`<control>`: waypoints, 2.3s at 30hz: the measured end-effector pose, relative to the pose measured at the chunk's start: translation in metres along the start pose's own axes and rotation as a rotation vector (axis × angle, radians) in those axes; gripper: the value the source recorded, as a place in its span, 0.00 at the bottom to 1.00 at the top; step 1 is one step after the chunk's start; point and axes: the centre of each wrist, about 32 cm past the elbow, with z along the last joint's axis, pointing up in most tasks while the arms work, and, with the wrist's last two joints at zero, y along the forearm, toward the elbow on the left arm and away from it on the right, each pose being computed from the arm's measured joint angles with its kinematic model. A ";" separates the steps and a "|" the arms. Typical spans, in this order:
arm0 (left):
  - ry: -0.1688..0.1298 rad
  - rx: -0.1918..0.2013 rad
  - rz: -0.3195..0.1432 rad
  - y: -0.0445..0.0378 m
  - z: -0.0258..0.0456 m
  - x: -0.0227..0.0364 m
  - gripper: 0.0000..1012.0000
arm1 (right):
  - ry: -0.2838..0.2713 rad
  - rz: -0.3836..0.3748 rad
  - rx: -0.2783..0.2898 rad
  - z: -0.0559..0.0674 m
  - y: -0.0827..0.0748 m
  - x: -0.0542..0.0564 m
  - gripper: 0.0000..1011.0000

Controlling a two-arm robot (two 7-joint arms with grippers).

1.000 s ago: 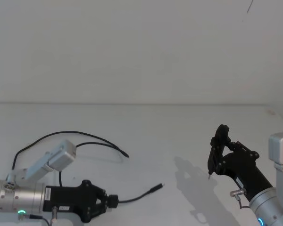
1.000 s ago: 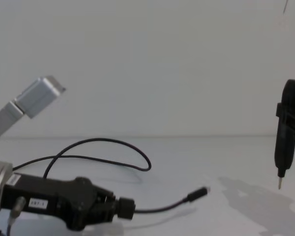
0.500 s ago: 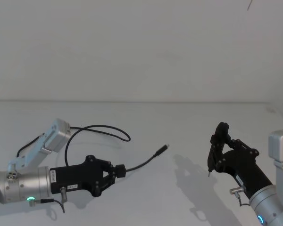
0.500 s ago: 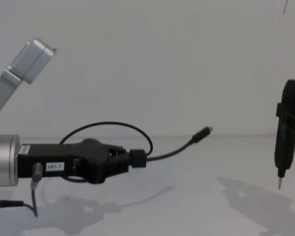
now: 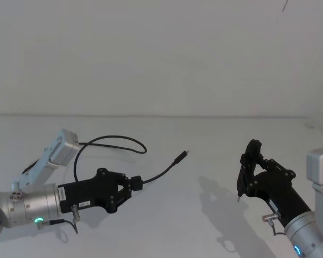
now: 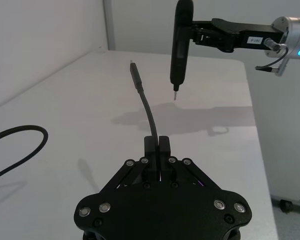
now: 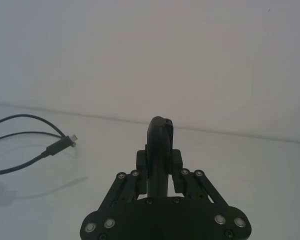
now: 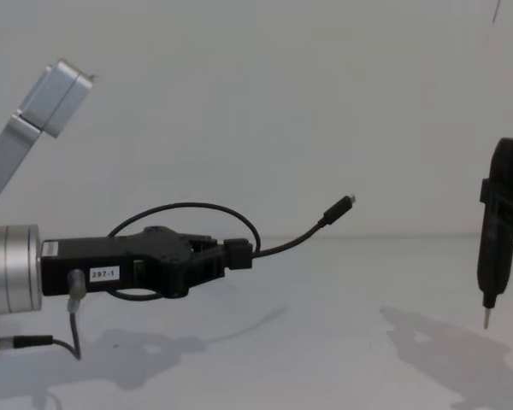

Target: Pick up the data cable with the one hand.

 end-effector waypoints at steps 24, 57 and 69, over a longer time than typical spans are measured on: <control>0.011 0.062 -0.180 -0.0101 0.0022 0.0431 0.04 | 0.010 0.001 0.009 0.002 0.001 0.000 0.28; 0.031 0.085 -0.263 -0.0154 0.0076 0.0519 0.04 | 0.293 0.118 0.099 0.043 0.011 -0.007 0.28; 0.033 0.086 -0.266 -0.0157 0.0079 0.0522 0.04 | 0.307 0.114 0.123 0.042 0.013 -0.011 0.28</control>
